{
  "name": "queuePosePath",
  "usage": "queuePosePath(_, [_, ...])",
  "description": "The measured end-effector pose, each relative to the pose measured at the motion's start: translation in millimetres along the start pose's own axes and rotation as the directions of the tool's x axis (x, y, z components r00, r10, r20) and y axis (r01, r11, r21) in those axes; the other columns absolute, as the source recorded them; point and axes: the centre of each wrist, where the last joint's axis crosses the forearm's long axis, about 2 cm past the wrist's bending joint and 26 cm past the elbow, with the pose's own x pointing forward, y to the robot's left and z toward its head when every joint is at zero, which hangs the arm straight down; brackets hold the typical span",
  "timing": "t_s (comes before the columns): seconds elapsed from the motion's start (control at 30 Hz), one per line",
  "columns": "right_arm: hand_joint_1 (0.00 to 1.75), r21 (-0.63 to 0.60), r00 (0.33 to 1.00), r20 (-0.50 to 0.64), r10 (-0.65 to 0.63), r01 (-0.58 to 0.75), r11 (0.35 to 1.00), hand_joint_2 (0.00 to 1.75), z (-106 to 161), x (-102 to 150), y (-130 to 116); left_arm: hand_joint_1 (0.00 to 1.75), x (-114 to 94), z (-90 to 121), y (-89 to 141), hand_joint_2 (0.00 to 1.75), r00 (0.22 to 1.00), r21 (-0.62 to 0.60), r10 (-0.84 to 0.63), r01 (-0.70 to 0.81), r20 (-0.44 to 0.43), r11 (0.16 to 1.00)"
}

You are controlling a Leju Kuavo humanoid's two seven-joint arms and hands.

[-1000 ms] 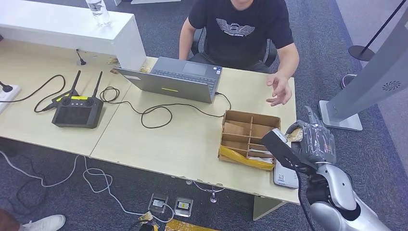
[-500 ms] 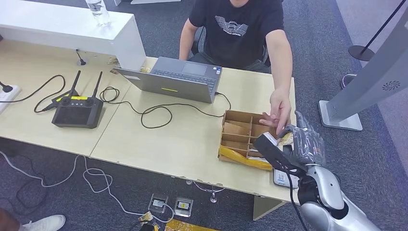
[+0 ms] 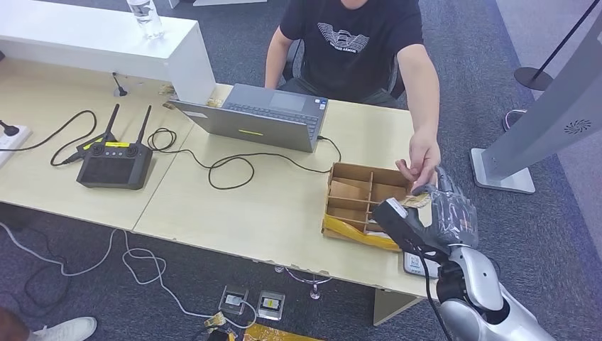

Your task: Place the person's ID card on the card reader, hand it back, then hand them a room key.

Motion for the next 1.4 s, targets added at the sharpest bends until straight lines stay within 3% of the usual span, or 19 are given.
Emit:
queuePosePath(0.53, [0.0,0.025,0.998,-0.028,0.063,-0.063,0.998,1.75,18,-5,6,0.0,-1,0,0,0.0,1.0,-0.005,-0.014,0.014,-0.002,1.0])
queuePosePath(0.83, [0.0,0.041,0.997,-0.054,0.057,-0.055,0.998,1.75,37,-5,-6,0.0,-1,0,0,0.0,1.0,-0.005,-0.017,0.017,-0.002,1.0])
queuePosePath(1.4, [0.0,0.056,0.992,-0.02,-0.122,0.123,0.991,1.75,37,17,0,0.0,0,0,0,0.0,1.0,-0.002,-0.005,0.005,-0.019,1.0])
